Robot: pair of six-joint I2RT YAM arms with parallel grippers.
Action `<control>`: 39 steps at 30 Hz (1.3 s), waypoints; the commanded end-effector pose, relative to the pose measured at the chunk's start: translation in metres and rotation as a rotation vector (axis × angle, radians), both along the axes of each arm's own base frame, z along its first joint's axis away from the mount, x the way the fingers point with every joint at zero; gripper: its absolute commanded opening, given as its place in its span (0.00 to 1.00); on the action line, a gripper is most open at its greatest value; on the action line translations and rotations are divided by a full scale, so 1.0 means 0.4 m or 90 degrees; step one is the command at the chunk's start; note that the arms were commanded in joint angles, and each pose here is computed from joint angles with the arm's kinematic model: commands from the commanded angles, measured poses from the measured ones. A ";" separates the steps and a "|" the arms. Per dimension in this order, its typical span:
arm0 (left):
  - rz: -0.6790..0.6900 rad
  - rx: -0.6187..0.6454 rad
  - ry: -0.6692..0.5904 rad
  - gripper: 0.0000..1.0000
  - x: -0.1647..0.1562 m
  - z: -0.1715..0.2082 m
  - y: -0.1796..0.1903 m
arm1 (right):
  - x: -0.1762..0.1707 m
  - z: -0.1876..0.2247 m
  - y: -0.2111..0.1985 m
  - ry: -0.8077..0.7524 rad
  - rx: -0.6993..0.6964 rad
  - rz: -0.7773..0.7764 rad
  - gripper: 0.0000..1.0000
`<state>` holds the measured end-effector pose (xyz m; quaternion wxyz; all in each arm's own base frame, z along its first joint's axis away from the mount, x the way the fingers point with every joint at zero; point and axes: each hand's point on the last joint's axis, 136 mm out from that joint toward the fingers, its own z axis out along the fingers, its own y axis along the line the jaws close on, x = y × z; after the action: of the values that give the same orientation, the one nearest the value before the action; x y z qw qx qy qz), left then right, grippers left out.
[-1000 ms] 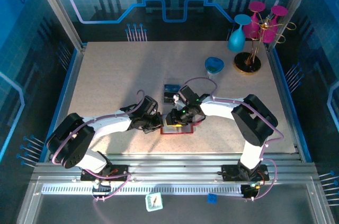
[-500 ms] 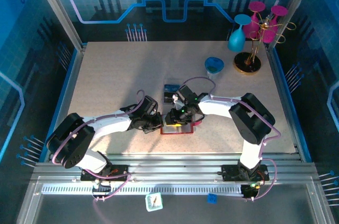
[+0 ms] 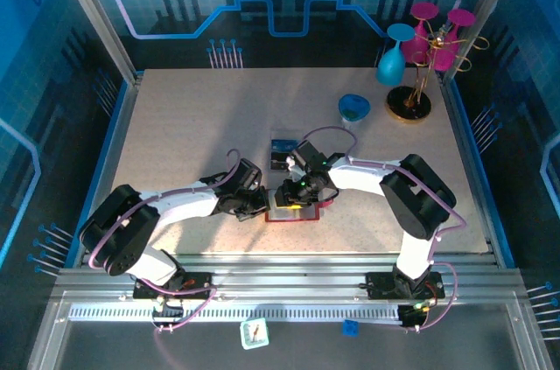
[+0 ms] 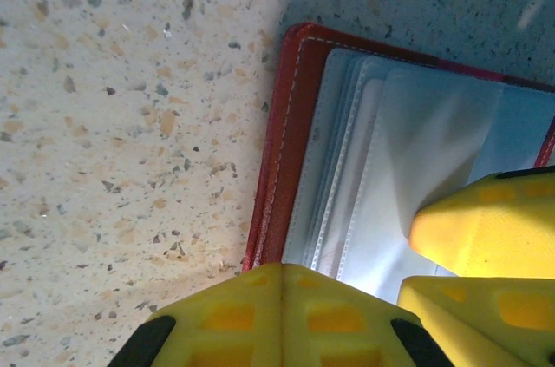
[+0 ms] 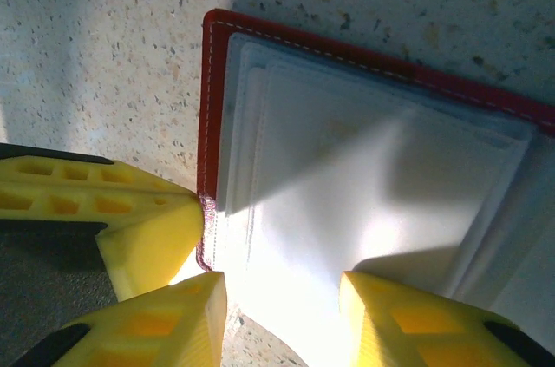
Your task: Take the credit cards out of the card holder
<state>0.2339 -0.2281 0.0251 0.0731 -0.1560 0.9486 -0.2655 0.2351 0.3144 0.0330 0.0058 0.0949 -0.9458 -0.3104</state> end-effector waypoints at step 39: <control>0.000 -0.077 0.000 0.22 0.048 0.041 -0.074 | -0.006 -0.010 -0.070 0.033 0.098 -0.075 0.39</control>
<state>0.2449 -0.2470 0.0327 0.0640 -0.1574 0.9398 -0.2967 0.2332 0.2889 0.0287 0.0010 0.0428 -0.9265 -0.3739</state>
